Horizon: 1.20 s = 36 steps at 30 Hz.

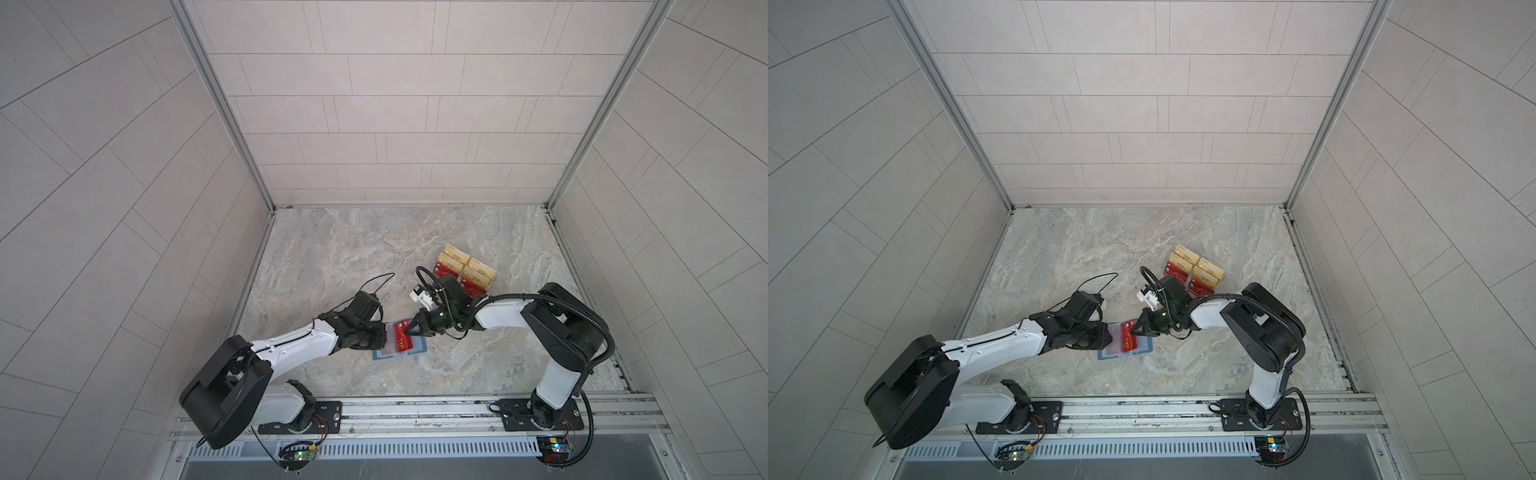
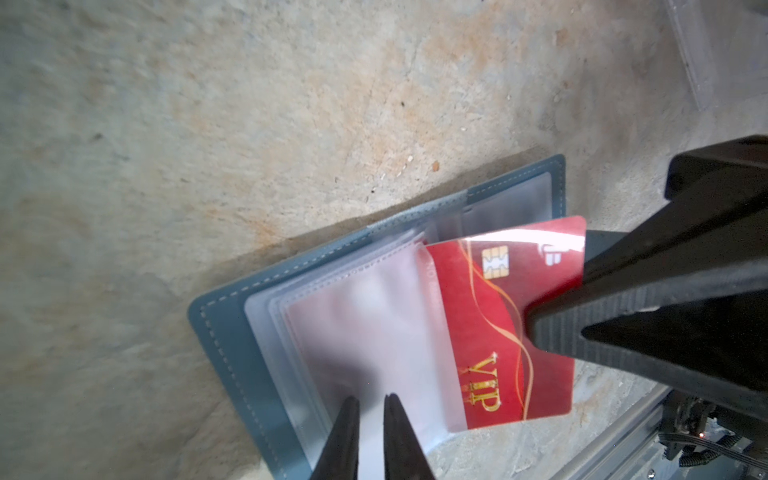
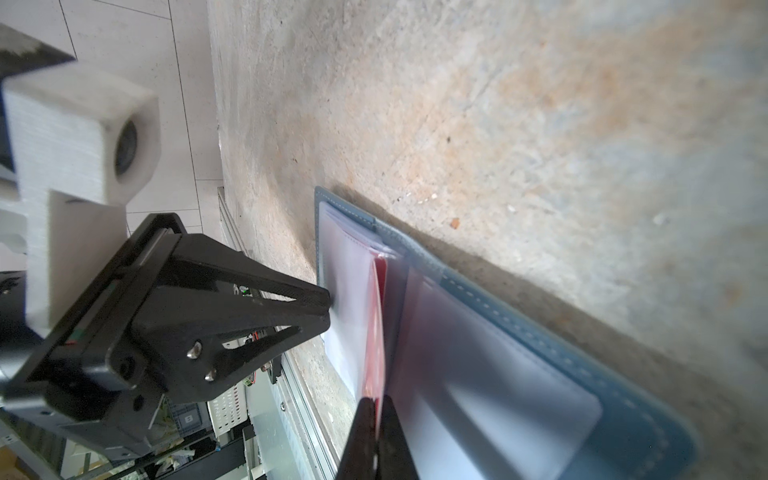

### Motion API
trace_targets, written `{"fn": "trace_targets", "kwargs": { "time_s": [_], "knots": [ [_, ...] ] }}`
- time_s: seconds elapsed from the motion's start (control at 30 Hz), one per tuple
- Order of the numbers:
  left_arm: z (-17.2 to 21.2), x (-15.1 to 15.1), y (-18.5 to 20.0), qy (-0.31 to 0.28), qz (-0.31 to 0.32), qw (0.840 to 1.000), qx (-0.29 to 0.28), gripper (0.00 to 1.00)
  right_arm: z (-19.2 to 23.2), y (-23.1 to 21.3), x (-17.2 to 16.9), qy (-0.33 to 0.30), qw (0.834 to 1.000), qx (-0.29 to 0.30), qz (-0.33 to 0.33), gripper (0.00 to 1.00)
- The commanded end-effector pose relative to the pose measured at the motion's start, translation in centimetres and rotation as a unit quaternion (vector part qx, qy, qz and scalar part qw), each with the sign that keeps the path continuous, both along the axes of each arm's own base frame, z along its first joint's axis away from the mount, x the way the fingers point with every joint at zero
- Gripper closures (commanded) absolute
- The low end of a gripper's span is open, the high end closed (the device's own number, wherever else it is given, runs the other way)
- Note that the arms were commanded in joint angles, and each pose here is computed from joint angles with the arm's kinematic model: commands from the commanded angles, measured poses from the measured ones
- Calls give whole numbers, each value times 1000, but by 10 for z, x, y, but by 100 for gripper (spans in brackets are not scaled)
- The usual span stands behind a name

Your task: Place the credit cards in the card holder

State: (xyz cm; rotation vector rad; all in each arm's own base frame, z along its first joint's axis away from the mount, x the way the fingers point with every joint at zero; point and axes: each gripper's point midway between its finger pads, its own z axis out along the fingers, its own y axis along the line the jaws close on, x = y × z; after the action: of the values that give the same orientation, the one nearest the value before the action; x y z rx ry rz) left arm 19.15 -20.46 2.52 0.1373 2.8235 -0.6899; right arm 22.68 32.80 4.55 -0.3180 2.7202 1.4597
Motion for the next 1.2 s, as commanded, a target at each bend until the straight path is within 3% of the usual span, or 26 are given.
{"fn": "trace_targets", "kwargs": {
  "time_s": [0.0, 0.2, 0.57, 0.77, 1.17],
  "knots": [
    [3, -3, 1, 2, 3, 1000, -1, 80, -12, -7, -7, 5, 999, -37, 9, 93],
    [22, 2, 2, -16, 15, 1000, -12, 70, -14, -10, -7, 0, 998, -68, 19, 78],
    [16, 2, 30, -2, 61, 998, 4, 69, -15, -10, -10, -7, 992, -116, 38, 61],
    [7, 0, 36, 7, 79, 997, -3, 70, -19, -10, -15, -5, 987, -149, 50, 58],
    [-1, 1, 25, 12, 77, 996, -35, 75, -17, -2, -19, -1, 988, -145, 51, 57]
  ]
}}
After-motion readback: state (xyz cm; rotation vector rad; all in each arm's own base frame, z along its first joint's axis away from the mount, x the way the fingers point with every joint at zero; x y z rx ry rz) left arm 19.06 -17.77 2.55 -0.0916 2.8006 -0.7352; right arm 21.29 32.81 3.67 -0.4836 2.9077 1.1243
